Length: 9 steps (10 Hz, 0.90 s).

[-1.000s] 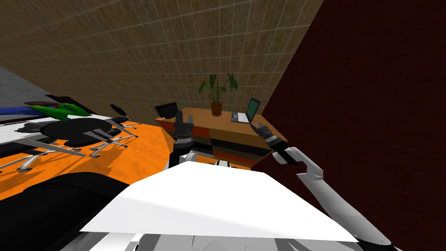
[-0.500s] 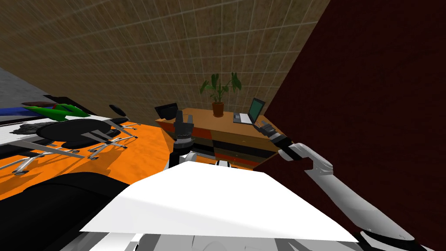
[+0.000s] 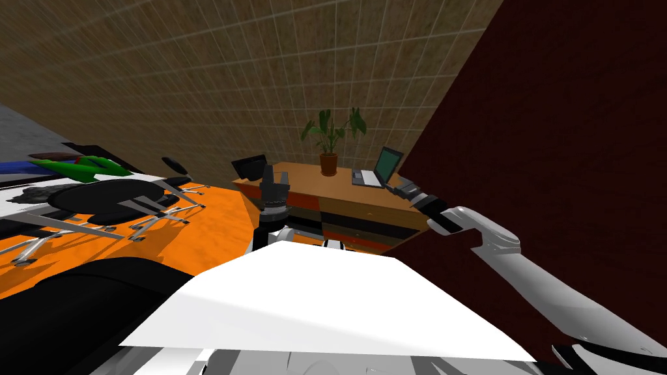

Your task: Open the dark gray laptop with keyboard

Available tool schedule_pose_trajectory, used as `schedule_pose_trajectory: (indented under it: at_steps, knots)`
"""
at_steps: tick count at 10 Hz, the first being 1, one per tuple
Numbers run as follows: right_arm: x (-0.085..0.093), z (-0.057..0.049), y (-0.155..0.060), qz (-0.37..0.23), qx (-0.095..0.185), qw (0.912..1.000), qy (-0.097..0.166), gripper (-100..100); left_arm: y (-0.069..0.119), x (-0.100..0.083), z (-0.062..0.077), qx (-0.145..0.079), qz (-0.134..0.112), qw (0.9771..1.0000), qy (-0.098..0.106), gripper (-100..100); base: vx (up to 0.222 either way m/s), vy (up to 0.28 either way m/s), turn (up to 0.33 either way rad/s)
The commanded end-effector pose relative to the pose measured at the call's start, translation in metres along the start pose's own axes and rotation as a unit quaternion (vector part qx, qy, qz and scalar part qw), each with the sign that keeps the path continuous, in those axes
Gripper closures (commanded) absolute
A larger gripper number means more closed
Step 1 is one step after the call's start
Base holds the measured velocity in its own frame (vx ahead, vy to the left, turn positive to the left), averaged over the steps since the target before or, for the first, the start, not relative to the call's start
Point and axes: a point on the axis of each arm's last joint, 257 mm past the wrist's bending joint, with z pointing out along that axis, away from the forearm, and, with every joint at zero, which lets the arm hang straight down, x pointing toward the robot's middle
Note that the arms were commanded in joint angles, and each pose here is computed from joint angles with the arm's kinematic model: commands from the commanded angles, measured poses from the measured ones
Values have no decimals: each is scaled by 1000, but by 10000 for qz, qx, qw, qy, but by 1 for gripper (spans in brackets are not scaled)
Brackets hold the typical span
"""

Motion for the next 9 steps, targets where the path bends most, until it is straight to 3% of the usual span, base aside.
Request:
schedule_pose_trajectory:
  at_steps: [1, 4, 9]
  knots:
    - [-2, 2, -30, -574, 97, 9981, 201, -100, 0, 0, 0, 0, 0, 10000, 0, 0, 38, 48, -3]
    - [-7, 1, -64, -1233, 233, 9912, 420, -100, 0, 0, 0, 0, 0, 10000, 0, 0, 42, 58, -5]
    - [-33, -4, -131, -2499, 515, 9636, 797, -100, 0, 0, 0, 0, 0, 10000, 0, 0, 51, 80, -5]
